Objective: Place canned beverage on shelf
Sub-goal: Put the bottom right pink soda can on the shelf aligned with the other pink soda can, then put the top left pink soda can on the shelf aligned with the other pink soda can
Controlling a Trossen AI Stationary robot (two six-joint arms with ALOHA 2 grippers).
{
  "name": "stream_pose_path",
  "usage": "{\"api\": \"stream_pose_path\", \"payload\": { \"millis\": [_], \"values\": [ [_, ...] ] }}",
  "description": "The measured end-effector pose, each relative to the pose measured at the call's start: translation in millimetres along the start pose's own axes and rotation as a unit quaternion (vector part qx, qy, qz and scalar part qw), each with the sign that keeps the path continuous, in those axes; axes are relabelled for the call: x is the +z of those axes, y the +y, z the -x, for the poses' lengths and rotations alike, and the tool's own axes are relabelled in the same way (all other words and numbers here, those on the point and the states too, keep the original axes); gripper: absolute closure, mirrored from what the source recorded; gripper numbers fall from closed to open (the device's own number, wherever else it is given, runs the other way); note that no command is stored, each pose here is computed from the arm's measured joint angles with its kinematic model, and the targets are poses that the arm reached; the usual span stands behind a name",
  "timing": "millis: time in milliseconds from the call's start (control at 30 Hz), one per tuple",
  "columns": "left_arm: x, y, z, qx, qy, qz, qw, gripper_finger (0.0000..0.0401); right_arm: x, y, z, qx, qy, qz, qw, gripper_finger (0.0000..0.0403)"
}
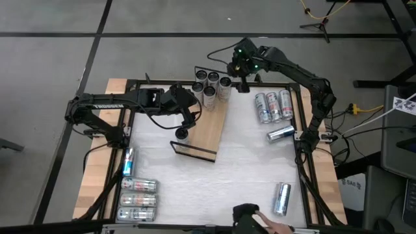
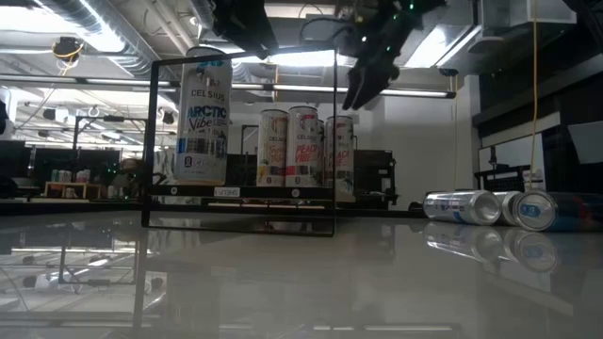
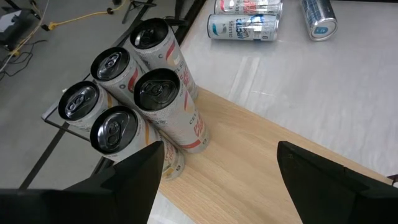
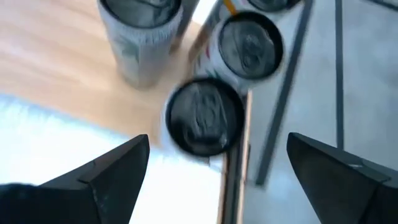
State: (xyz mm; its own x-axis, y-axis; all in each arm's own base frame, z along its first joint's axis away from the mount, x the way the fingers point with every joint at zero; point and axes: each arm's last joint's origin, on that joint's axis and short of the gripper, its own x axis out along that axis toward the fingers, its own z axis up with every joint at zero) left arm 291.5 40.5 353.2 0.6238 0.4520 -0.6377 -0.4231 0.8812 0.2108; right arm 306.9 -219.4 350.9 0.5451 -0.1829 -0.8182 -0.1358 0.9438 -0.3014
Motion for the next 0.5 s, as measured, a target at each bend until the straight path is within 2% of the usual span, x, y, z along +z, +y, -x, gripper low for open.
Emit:
{"api": "stream_pose_path", "payload": {
  "millis": [267,500],
  "values": [
    [0,0,0,0.000,0.000,0.000,1.000,0.0095,7,4,49,0.018,0.039,-0.036,0.998,0.0029],
    [0,0,0,0.000,0.000,0.003,1.000,0.0095,1,18,79,0.035,0.059,-0.076,0.995,0.0029]
  ]
}}
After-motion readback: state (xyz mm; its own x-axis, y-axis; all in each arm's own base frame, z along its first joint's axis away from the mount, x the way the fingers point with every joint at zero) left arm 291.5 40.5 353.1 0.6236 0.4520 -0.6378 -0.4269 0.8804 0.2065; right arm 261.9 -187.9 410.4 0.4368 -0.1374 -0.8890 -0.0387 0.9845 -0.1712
